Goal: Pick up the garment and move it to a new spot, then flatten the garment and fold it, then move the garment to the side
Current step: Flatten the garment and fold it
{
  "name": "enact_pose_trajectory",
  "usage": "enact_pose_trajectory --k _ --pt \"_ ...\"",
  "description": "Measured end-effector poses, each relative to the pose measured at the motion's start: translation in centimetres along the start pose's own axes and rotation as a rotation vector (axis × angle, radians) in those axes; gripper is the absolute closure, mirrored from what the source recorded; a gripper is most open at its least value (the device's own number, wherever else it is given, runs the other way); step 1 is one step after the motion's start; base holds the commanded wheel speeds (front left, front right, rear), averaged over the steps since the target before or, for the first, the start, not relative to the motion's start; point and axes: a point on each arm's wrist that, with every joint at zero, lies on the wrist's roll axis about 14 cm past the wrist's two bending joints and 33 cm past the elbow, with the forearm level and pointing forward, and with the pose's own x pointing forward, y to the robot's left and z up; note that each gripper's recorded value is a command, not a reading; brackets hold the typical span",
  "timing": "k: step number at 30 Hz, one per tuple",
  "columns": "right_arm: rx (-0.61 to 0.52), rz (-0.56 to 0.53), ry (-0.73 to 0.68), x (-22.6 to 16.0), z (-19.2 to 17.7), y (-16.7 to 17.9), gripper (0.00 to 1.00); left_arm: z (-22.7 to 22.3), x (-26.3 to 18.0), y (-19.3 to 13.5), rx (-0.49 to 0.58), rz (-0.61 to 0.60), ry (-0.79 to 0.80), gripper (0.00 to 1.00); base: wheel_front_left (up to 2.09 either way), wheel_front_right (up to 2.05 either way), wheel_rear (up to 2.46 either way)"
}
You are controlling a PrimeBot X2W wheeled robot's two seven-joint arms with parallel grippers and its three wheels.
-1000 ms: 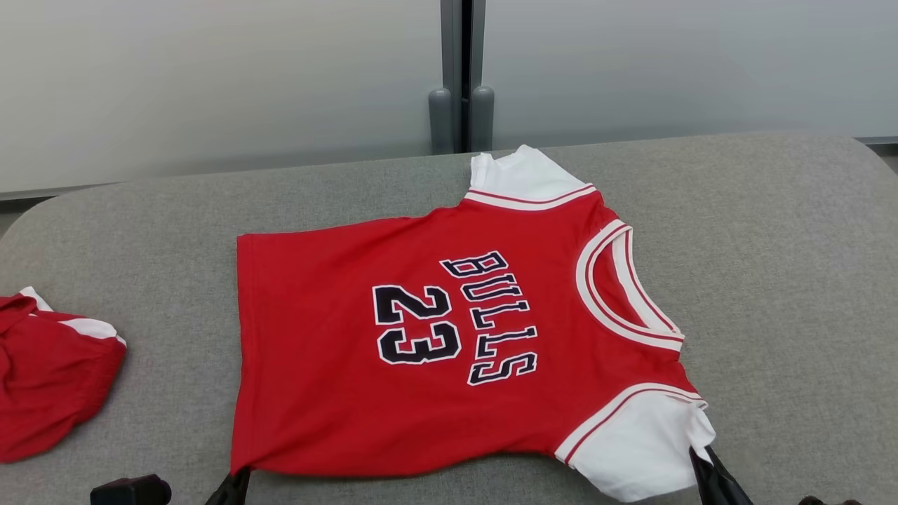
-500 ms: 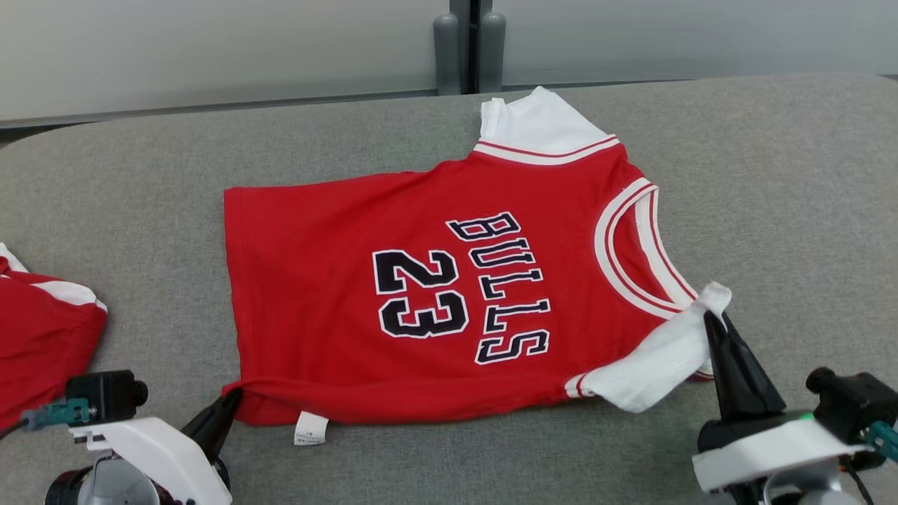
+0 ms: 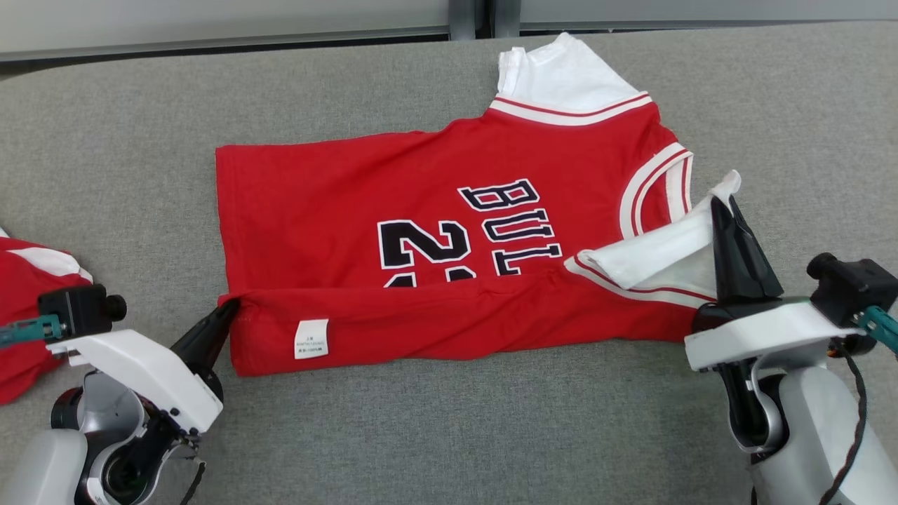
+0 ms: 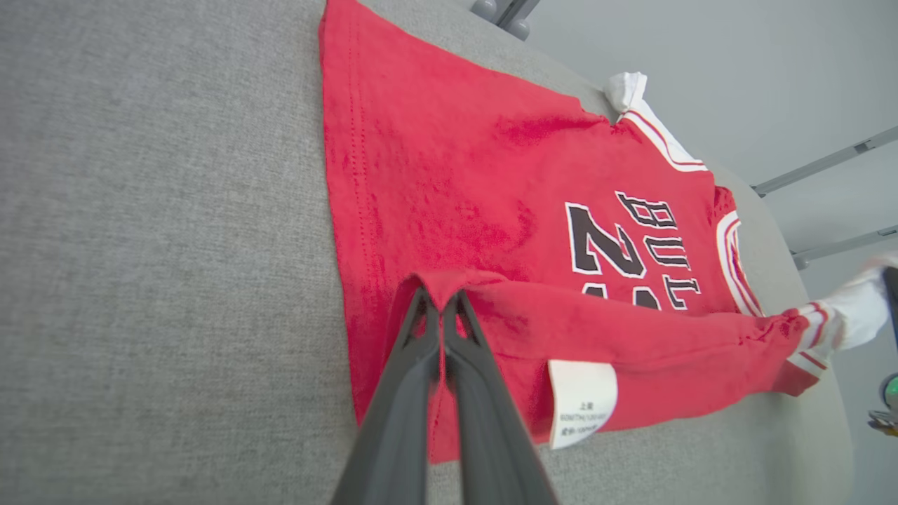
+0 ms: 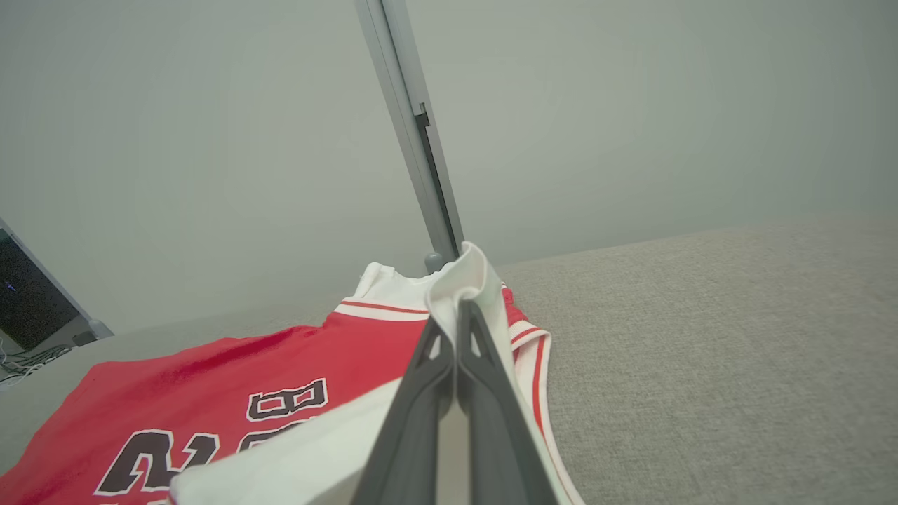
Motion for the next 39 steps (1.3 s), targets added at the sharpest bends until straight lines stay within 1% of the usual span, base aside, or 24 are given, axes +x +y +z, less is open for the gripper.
enact_pose_trajectory --k 2,3,4,5,6,8,10,13,17,20,22,25,30,36,39 --pt "-0.001 0.012 0.01 0.9 -0.5 0.3 1.0 0.4 0.6 0.2 -0.01 0.003 -0.009 1.0 0.0 0.0 0.0" --pt "0.001 0.017 0.02 1.3 -0.9 0.4 0.59 0.4 0.9 0.4 -0.014 0.005 -0.011 1.0 0.0 0.0 0.0" --pt "0.003 0.016 0.033 1.6 -1.4 0.4 0.29 0.7 1.1 0.7 -0.025 0.013 -0.029 0.77 0.0 0.0 0.0" --pt "0.001 0.016 0.048 1.8 -1.9 0.3 0.0 0.9 1.4 0.8 -0.035 0.013 -0.047 0.22 0.0 0.0 0.0" --pt "0.0 0.016 0.052 2.0 -2.2 0.3 0.0 0.8 1.7 0.8 -0.035 0.009 -0.045 0.0 0.0 0.0 0.0" --pt "-0.018 0.026 0.045 2.4 -2.4 0.5 0.0 1.0 2.1 0.7 -0.06 0.004 -0.088 0.0 0.0 0.0 0.0" --pt "-0.037 0.03 0.04 2.5 -2.6 0.5 0.0 1.1 2.4 0.9 -0.063 0.008 -0.125 0.0 0.0 0.0 0.0" --pt "-0.063 0.043 0.029 2.5 -2.7 0.8 0.0 2.8 2.1 1.4 0.002 0.041 -0.255 0.0 0.0 0.0 0.0" --pt "-0.118 0.062 -0.001 2.1 -1.9 1.1 0.0 4.9 1.2 0.9 0.083 0.068 -0.456 0.0 0.0 0.0 0.0" --pt "-0.154 0.071 -0.036 1.3 -0.9 1.5 0.0 6.1 0.1 0.2 0.147 0.078 -0.581 0.0 0.0 0.0 0.0" --pt "-0.173 0.068 -0.062 0.5 0.0 1.5 0.0 6.5 -0.5 -0.6 0.189 0.073 -0.634 0.0 0.0 0.0 0.0" --pt "-0.189 0.057 -0.064 -1.2 0.1 1.4 0.0 6.2 -1.4 -1.4 0.249 0.074 -0.663 0.0 0.0 0.0 0.0" --pt "-0.195 0.045 -0.056 -3.9 -0.1 1.6 0.0 5.1 -2.7 -1.6 0.356 0.107 -0.663 0.0 0.0 0.0 0.0" --pt "-0.182 0.007 -0.046 -6.6 -0.2 1.3 0.0 1.7 -3.4 -0.8 0.414 0.143 -0.584 0.0 0.0 0.0 0.0" --pt "-0.178 0.002 -0.04 -7.4 -0.2 1.4 0.0 1.0 -3.6 -0.5 0.419 0.153 -0.566 0.0 0.0 0.0 0.0"
